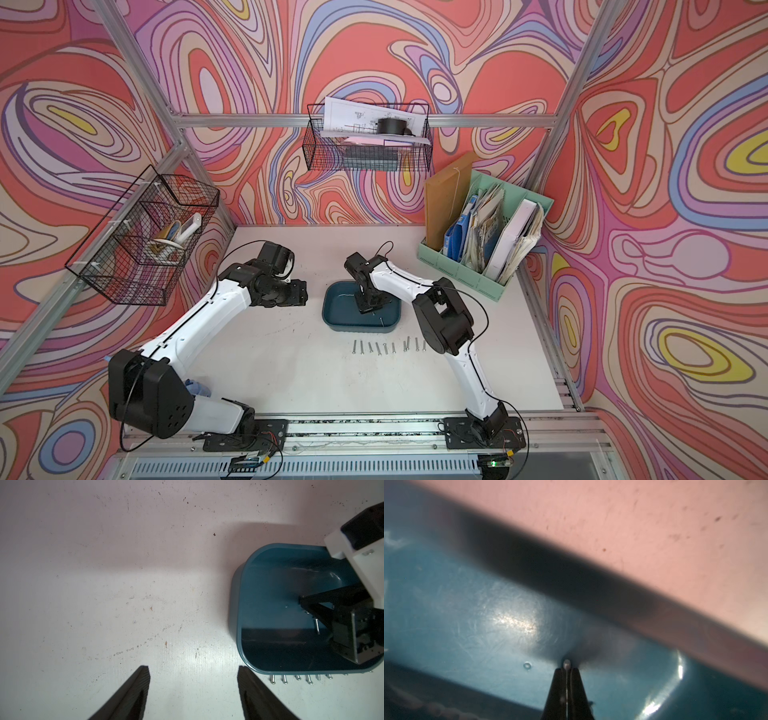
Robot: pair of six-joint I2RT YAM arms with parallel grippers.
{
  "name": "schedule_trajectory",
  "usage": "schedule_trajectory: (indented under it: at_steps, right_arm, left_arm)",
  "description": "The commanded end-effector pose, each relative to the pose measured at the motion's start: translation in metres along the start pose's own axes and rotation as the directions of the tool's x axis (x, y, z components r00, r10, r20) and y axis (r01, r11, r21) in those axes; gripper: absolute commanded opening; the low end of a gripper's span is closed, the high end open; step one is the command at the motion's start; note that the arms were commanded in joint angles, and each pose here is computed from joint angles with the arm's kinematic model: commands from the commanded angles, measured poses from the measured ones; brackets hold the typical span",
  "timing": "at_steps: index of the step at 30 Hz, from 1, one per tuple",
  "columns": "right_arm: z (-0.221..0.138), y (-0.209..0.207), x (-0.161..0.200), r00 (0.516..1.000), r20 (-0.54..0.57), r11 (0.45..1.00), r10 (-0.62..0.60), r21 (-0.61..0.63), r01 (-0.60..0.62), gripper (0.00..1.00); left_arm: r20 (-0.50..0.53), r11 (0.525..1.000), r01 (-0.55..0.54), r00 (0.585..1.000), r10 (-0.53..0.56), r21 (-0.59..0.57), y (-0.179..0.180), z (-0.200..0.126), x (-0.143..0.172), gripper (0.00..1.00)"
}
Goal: Take out the screws from the storage box
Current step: Pick up the screw from the storage box, then place the screw at the center of the board.
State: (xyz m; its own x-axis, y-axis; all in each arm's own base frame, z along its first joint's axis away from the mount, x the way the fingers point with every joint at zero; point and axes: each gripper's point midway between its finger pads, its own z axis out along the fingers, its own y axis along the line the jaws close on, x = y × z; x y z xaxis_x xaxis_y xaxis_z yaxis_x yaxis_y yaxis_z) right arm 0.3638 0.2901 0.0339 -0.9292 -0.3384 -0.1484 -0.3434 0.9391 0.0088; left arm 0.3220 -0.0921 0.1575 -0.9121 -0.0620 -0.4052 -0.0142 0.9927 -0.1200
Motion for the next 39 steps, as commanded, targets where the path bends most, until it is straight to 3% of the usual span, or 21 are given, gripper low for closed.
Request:
schedule_trajectory:
  at_steps: [1,9,20,30,39]
  right_arm:
    - [-0.036,-0.004,-0.011,0.996,0.089,1.0,0.015,0.021,-0.017,0.0]
    - [-0.08,-0.012,-0.013,0.973,0.211,0.995,0.098,-0.003,-0.1,0.0]
    - [-0.116,-0.051,0.052,0.939,0.253,0.968,0.233,0.035,-0.249,0.01]
    - [-0.093,-0.097,0.142,0.885,0.196,0.891,0.423,0.09,-0.446,0.02]
    - [-0.05,-0.128,0.188,0.839,0.112,0.831,0.533,0.119,-0.544,0.04]
  left_arm:
    - [0.027,0.999,0.02,0.999,-0.022,0.046,-0.004,-0.005,0.002,0.74]
    - [0.049,0.979,0.006,0.999,-0.016,0.202,-0.027,-0.005,0.012,0.81]
    - [0.049,0.955,0.042,0.997,-0.059,0.292,-0.04,-0.009,0.021,0.81]
    - [0.041,0.95,-0.027,0.999,0.015,0.313,-0.069,-0.013,0.021,0.79]
    - [0.024,0.955,-0.048,0.999,0.042,0.293,-0.078,-0.007,0.024,0.78]
